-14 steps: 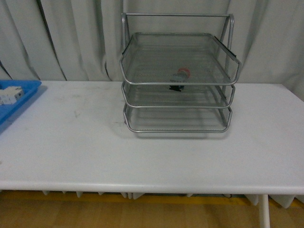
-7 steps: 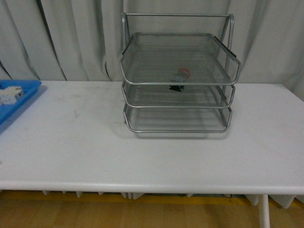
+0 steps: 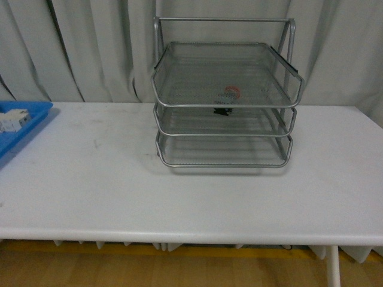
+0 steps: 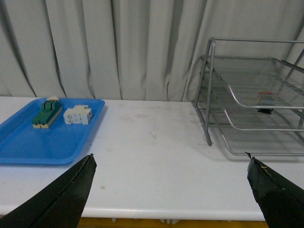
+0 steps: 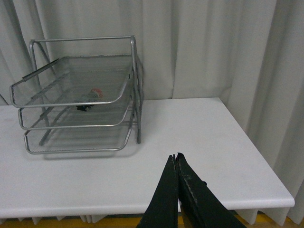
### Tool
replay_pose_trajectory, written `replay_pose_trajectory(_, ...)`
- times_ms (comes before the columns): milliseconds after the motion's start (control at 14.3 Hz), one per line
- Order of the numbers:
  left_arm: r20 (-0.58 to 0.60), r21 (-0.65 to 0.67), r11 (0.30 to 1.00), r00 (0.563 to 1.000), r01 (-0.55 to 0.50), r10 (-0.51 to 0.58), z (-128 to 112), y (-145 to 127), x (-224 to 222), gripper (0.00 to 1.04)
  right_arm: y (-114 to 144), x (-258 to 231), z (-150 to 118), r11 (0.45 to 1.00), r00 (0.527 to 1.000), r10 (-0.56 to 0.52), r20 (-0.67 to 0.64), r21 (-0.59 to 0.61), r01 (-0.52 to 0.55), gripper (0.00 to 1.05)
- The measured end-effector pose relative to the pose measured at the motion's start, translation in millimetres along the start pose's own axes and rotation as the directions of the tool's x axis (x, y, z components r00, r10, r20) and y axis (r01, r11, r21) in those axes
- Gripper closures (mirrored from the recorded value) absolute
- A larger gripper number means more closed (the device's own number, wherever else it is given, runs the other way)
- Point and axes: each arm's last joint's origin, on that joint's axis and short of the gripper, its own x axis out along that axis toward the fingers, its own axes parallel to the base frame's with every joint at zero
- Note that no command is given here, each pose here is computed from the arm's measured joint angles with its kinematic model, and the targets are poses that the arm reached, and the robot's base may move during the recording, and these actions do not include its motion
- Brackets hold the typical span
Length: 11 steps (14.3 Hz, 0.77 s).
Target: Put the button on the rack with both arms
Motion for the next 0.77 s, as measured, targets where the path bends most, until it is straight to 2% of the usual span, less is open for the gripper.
replay_pose_trajectory(140, 0.000, 0.000, 1.000, 1.000, 0.000, 0.000, 0.0, 0.0, 0.0, 0.07, 0.0, 0.0, 0.0, 1.000, 1.000, 0.000, 0.000, 0.000, 0.000, 1.03)
replay_pose_trajectory(209, 0.000, 0.000, 1.000, 1.000, 0.000, 0.000, 0.0, 0.0, 0.0, 0.07, 0.0, 0.0, 0.0, 1.000, 1.000, 0.000, 0.000, -0.002, 0.000, 0.96)
replay_pose_trajectory(279, 0.000, 0.000, 1.000, 1.000, 0.000, 0.000, 0.0, 0.0, 0.0, 0.07, 0.0, 0.0, 0.0, 1.000, 1.000, 0.000, 0.000, -0.002, 0.000, 0.83)
replay_pose_trajectory(349, 0.000, 0.000, 1.000, 1.000, 0.000, 0.000, 0.0, 0.0, 0.0, 0.07, 0.0, 0.0, 0.0, 1.000, 1.000, 0.000, 0.000, -0.002, 0.000, 0.59)
replay_pose_trajectory(419, 0.000, 0.000, 1.000, 1.000, 0.000, 0.000, 0.0, 0.0, 0.0, 0.07, 0.0, 0.0, 0.0, 1.000, 1.000, 0.000, 0.000, -0.002, 0.000, 0.21)
replay_pose_trajectory(488, 0.000, 0.000, 1.000, 1.000, 0.000, 0.000, 0.0, 0.0, 0.0, 0.07, 0.0, 0.0, 0.0, 1.000, 1.000, 0.000, 0.000, -0.002, 0.000, 0.07)
replay_pose_trajectory(767, 0.000, 0.000, 1.000, 1.000, 0.000, 0.000, 0.0, 0.0, 0.0, 0.07, 0.0, 0.0, 0.0, 1.000, 1.000, 0.000, 0.000, -0.003, 0.000, 0.06)
